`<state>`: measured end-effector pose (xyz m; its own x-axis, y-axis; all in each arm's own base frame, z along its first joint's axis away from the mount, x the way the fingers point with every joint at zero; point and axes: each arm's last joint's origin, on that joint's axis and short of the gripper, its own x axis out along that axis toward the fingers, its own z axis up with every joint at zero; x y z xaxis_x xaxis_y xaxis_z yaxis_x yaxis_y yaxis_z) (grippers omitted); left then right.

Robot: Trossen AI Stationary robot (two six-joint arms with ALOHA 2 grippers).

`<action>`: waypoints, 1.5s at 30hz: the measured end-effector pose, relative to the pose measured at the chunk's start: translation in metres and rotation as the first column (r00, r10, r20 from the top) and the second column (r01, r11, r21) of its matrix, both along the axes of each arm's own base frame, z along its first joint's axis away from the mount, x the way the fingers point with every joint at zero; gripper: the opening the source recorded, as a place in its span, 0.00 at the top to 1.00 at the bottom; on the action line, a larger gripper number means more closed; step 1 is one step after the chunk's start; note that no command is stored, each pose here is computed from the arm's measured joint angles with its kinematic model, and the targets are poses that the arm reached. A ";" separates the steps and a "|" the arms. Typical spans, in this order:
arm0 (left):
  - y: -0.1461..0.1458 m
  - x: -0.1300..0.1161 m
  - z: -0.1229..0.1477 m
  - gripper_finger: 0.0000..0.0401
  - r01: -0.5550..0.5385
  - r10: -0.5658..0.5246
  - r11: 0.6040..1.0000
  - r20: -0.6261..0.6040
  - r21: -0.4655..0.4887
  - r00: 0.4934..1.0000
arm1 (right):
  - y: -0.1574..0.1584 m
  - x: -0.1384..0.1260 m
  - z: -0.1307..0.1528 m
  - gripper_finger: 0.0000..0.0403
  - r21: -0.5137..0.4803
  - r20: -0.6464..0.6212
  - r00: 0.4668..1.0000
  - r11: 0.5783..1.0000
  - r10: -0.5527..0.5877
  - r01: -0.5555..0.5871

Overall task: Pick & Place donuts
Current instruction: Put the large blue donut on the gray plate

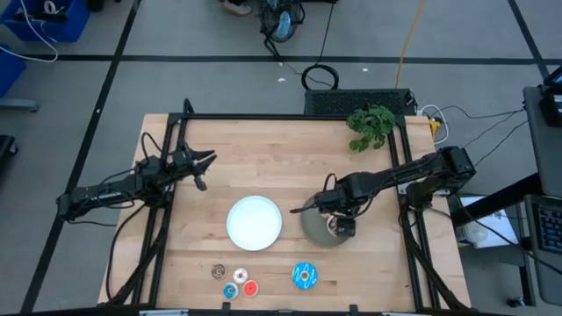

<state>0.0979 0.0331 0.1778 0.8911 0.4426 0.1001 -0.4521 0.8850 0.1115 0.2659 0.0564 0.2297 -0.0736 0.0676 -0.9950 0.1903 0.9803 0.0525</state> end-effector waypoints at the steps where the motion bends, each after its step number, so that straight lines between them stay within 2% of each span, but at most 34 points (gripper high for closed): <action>1: 0.000 0.000 0.000 0.81 0.000 0.000 1.000 0.001 -0.002 1.000 | 0.002 -0.003 0.007 0.33 -0.003 -0.003 1.000 1.000 0.003 -0.003; 5: 0.000 0.000 0.000 0.81 0.001 -0.001 1.000 0.003 -0.009 1.000 | 0.011 -0.014 0.029 0.42 0.011 0.102 0.994 0.999 0.031 -0.032; 9: 0.000 0.000 -0.001 0.81 0.002 -0.002 1.000 -0.003 -0.020 1.000 | 0.028 -0.024 0.048 0.62 0.046 0.244 0.969 0.998 0.022 -0.034; 11: 0.000 0.000 -0.002 0.81 0.003 -0.003 0.999 -0.007 -0.032 1.000 | 0.043 -0.024 0.056 0.75 0.071 0.364 0.930 0.993 0.057 -0.089; 13: 0.000 0.000 -0.002 0.81 0.003 -0.003 0.999 -0.008 -0.035 1.000 | 0.057 -0.028 0.062 0.90 0.022 0.447 0.884 0.986 0.139 -0.167; 15: 0.000 0.000 -0.002 0.81 0.003 -0.003 0.999 -0.005 -0.041 1.000 | 0.068 -0.035 0.064 0.97 -0.037 0.503 0.832 0.967 0.236 -0.252; 18: 0.000 0.000 -0.003 0.81 0.005 -0.005 0.998 -0.002 -0.059 1.000 | 0.077 -0.047 0.056 0.98 -0.067 0.589 0.736 0.928 0.334 -0.367; 21: 0.000 0.000 -0.004 0.81 0.005 -0.006 0.998 -0.009 -0.066 1.000 | 0.068 -0.063 0.044 1.00 -0.092 0.699 0.630 0.915 0.340 -0.392; 25: 0.000 0.000 -0.003 0.81 0.005 -0.006 0.998 -0.006 -0.065 1.000 | 0.048 -0.089 0.024 1.00 -0.118 0.866 0.395 0.894 0.306 -0.433; 27: 0.000 0.000 -0.003 0.81 0.005 -0.005 0.998 -0.003 -0.064 1.000 | 0.038 -0.103 0.015 1.00 -0.135 0.925 0.274 0.901 0.264 -0.412; 29: 0.000 0.000 -0.002 0.81 0.007 -0.006 0.997 0.008 -0.072 1.000 | 0.028 -0.116 0.000 1.00 -0.186 0.952 0.171 0.923 0.254 -0.338; 31: 0.000 0.000 -0.001 0.81 0.010 -0.007 0.996 0.027 -0.084 1.000 | 0.020 -0.125 -0.015 1.00 -0.250 0.957 0.081 0.933 0.279 -0.261; 34: 0.000 -0.001 0.004 0.81 0.017 -0.010 0.997 0.089 -0.078 0.996 | 0.012 -0.135 -0.033 1.00 -0.340 0.940 -0.058 0.918 0.336 -0.202; 35: 0.000 -0.001 0.005 0.81 0.021 -0.012 0.996 0.100 -0.088 0.995 | 0.010 -0.137 -0.039 1.00 -0.363 0.932 -0.091 0.912 0.352 -0.190; 38: 0.000 -0.001 0.007 0.81 0.025 -0.013 0.995 0.130 -0.092 0.991 | 0.005 -0.143 -0.051 1.00 -0.401 0.914 -0.135 0.902 0.382 -0.159; 43: 0.001 -0.001 0.007 0.81 -0.002 0.022 0.991 0.146 -0.133 0.989 | 0.000 -0.146 -0.048 1.00 -0.402 0.911 -0.154 0.907 0.383 -0.125; 45: 0.001 0.000 0.007 0.81 -0.012 0.036 0.989 0.154 -0.150 0.987 | -0.001 -0.146 -0.048 1.00 -0.433 0.897 -0.155 0.893 0.414 -0.122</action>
<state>0.0978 0.0346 0.1849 0.8586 0.4838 0.1693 -0.4748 0.8752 -0.0933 0.1195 0.0554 0.1812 0.9786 0.2056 -0.0073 -0.2005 0.9450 -0.2585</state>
